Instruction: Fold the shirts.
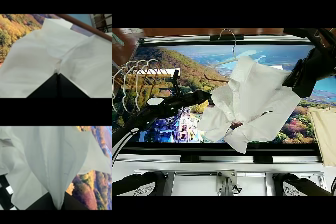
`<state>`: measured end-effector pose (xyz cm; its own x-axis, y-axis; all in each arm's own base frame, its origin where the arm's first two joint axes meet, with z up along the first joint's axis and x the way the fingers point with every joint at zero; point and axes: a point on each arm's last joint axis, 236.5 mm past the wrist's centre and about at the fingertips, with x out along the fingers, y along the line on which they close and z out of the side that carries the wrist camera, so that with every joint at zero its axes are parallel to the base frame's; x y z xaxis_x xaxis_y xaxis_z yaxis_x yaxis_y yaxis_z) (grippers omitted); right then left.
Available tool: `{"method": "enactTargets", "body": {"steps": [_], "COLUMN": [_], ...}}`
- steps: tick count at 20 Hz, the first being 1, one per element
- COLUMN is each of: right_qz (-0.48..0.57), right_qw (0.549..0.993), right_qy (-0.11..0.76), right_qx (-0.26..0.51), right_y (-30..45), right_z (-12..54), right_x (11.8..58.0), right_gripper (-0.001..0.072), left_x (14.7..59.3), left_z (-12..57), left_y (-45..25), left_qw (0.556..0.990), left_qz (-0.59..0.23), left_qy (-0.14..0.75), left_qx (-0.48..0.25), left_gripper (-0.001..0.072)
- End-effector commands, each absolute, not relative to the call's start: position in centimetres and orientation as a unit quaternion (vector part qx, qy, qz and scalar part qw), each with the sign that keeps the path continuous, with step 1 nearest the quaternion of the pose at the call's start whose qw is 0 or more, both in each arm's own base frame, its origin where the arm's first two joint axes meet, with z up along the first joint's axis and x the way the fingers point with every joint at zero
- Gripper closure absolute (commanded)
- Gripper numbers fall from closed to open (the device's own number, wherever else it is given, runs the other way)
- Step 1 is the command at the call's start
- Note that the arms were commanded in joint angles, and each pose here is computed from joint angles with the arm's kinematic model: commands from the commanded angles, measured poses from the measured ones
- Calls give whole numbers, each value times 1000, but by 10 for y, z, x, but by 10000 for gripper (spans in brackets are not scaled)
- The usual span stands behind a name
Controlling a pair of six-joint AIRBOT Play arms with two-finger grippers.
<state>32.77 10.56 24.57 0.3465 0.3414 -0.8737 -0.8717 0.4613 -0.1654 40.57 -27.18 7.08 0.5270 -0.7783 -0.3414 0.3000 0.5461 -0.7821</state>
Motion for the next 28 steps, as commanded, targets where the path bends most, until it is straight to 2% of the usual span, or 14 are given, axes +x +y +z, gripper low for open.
{"method": "enactTargets", "body": {"steps": [1, 3, 5, 9, 19, 23, 28], "right_qz": [401, 418, 437, 462, 467, 419, 403], "right_qw": [758, 759, 758, 757, 759, 769, 772], "right_qy": [406, 397, 384, 362, 356, 375, 383], "right_qx": [-317, -304, -296, -286, -283, -303, -309], "right_y": [108, 117, 127, 139, 143, 122, 114], "right_z": [247, 251, 258, 271, 273, 267, 264], "right_x": [328, 322, 315, 298, 298, 311, 316], "right_gripper": [641, 642, 642, 643, 643, 643, 643], "left_x": [405, 423, 438, 448, 464, 454, 447], "left_z": [79, 87, 91, 108, 175, 195, 199], "left_y": [-259, -230, -196, -166, -165, -177, -172], "left_qw": [810, 830, 830, 831, 842, 831, 842], "left_qz": [-343, -309, -277, -276, -307, -348, -346], "left_qy": [348, 324, 317, 299, 243, 241, 243], "left_qx": [-324, -332, -366, -379, -371, -360, -334], "left_gripper": [655, 656, 655, 656, 655, 655, 655]}}
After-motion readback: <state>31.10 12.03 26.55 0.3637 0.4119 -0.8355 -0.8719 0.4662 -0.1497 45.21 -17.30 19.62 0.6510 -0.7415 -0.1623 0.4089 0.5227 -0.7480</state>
